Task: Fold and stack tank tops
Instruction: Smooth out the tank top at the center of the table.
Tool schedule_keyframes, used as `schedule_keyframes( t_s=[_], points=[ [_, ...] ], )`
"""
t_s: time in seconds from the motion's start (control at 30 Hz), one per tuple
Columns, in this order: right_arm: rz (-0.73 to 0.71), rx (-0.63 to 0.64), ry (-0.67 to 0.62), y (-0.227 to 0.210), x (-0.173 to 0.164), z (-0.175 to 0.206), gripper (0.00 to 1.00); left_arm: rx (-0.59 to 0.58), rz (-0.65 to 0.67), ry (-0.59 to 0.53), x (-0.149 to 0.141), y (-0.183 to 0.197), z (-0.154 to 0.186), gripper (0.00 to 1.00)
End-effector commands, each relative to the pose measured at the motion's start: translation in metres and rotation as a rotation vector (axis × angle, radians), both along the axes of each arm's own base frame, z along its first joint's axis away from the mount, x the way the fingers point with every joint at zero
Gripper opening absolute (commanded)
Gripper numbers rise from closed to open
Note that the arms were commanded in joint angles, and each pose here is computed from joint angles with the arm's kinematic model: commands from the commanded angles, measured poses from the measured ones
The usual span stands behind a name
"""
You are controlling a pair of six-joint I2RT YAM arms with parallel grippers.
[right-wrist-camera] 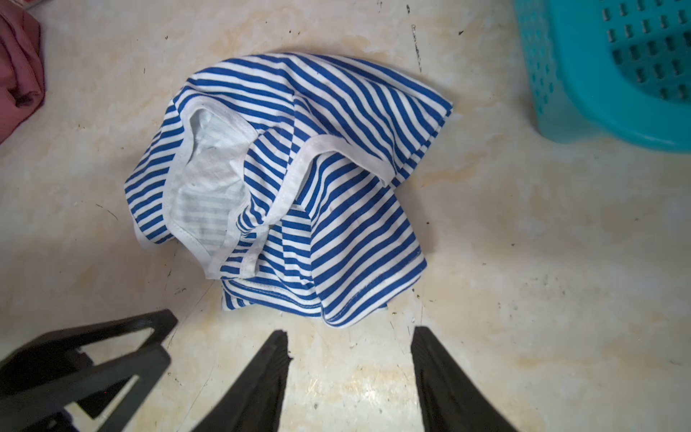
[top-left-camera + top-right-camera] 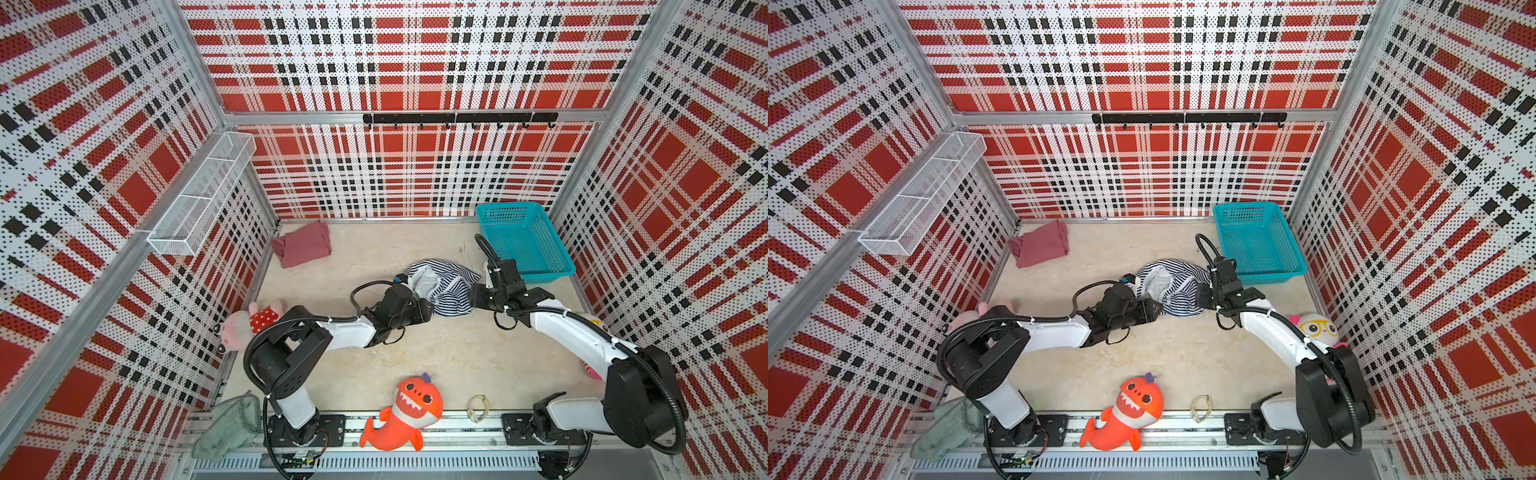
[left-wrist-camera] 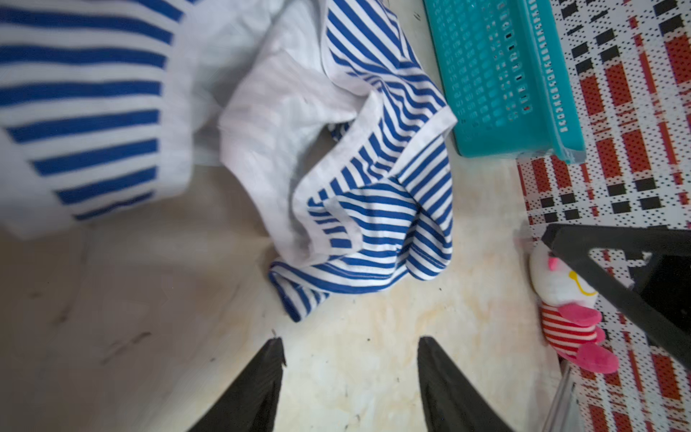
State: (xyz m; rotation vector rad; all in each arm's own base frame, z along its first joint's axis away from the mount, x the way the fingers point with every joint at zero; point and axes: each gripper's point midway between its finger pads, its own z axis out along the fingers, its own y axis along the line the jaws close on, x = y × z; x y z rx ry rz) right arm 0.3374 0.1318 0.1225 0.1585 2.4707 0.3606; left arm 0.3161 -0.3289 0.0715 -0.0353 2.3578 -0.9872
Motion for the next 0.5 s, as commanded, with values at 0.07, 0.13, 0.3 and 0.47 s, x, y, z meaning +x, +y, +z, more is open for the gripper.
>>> schedule_keyframes(
  t_s=[0.07, 0.13, 0.3, 0.47],
  points=[
    [-0.052, -0.001, -0.035, -0.011, -0.002, 0.004, 0.56, -0.090, -0.003, -0.003, 0.010, -0.023, 0.006, 0.64],
    [-0.057, 0.002, -0.033, -0.012, -0.004, 0.002, 0.56, -0.089, -0.002, -0.009, 0.016, -0.028, 0.005, 0.64],
    [-0.070, -0.008, -0.012, -0.018, -0.012, -0.008, 0.56, -0.073, 0.002, -0.039, 0.033, -0.036, 0.004, 0.63],
    [-0.076, -0.001, 0.012, -0.020, -0.020, -0.017, 0.56, -0.022, 0.012, -0.058, 0.046, -0.033, 0.000, 0.61]
  ],
)
